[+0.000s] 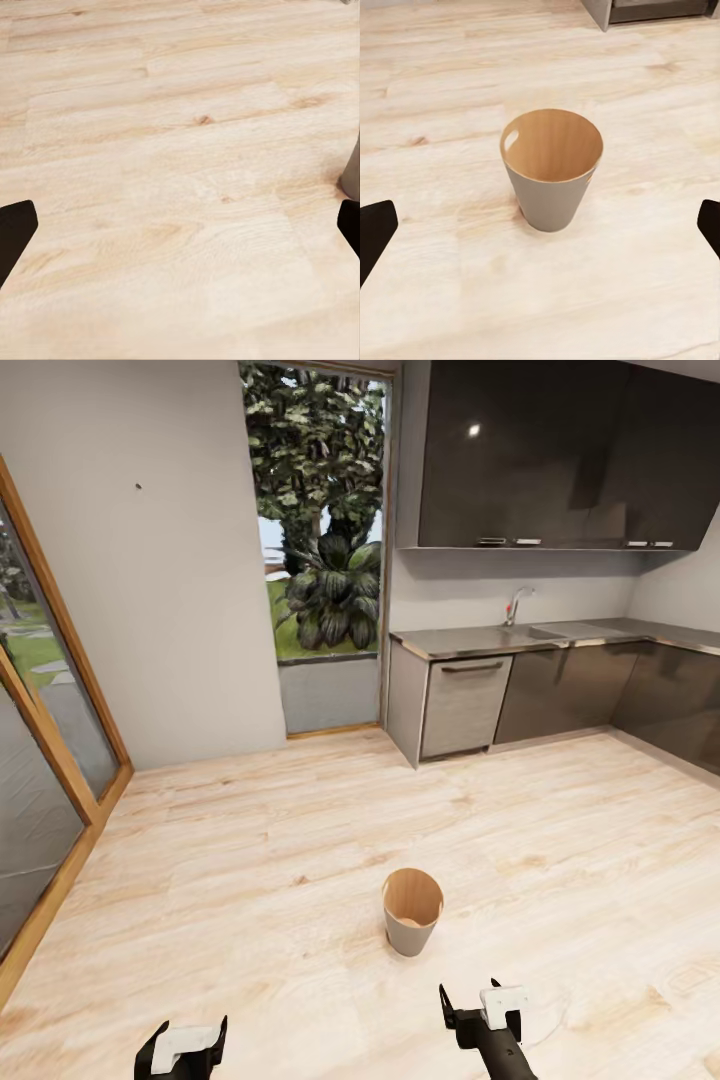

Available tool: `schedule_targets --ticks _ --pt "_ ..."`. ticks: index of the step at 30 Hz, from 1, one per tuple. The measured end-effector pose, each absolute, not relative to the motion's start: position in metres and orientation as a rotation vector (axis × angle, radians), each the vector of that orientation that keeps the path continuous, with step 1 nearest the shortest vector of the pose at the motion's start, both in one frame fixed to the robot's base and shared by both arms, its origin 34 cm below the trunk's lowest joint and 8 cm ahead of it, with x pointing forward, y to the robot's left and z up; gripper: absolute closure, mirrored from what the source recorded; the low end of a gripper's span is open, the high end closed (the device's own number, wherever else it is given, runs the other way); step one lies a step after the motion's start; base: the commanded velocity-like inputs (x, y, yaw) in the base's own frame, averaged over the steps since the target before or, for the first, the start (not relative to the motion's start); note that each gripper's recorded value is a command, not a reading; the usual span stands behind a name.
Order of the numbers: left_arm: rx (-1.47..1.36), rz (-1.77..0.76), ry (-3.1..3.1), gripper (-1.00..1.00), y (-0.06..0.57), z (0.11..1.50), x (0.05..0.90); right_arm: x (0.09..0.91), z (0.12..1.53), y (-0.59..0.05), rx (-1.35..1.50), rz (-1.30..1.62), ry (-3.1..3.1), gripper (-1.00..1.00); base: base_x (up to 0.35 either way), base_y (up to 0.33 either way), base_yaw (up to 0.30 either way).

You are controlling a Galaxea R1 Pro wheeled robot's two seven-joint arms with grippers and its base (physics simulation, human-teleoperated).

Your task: Put the three can of soda from the living room inside the tash can in the kitchen.

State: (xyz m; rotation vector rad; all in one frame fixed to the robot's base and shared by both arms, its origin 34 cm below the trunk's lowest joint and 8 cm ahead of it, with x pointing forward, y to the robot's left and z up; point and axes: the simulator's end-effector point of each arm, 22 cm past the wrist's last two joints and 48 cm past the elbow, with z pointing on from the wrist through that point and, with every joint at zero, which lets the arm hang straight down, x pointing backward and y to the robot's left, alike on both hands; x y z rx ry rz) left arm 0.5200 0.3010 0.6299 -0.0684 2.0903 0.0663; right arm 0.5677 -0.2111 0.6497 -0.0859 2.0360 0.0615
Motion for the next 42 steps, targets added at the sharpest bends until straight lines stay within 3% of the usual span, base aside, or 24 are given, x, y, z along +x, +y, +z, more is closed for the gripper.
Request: schedule_targets --ticks 31,42 --pt "-0.069 0.065 2.090 -1.00 0.301 0.630 0.520 0.628 0.768 -0.221 -0.052 0.042 1.953 -1.00 0.265 0.000 0.000" --pt "-0.069 0.065 2.089 -1.00 0.301 0.630 0.520 0.648 0.736 -0.237 -0.008 0.039 2.486 -1.00 0.152 0.000 0.000"
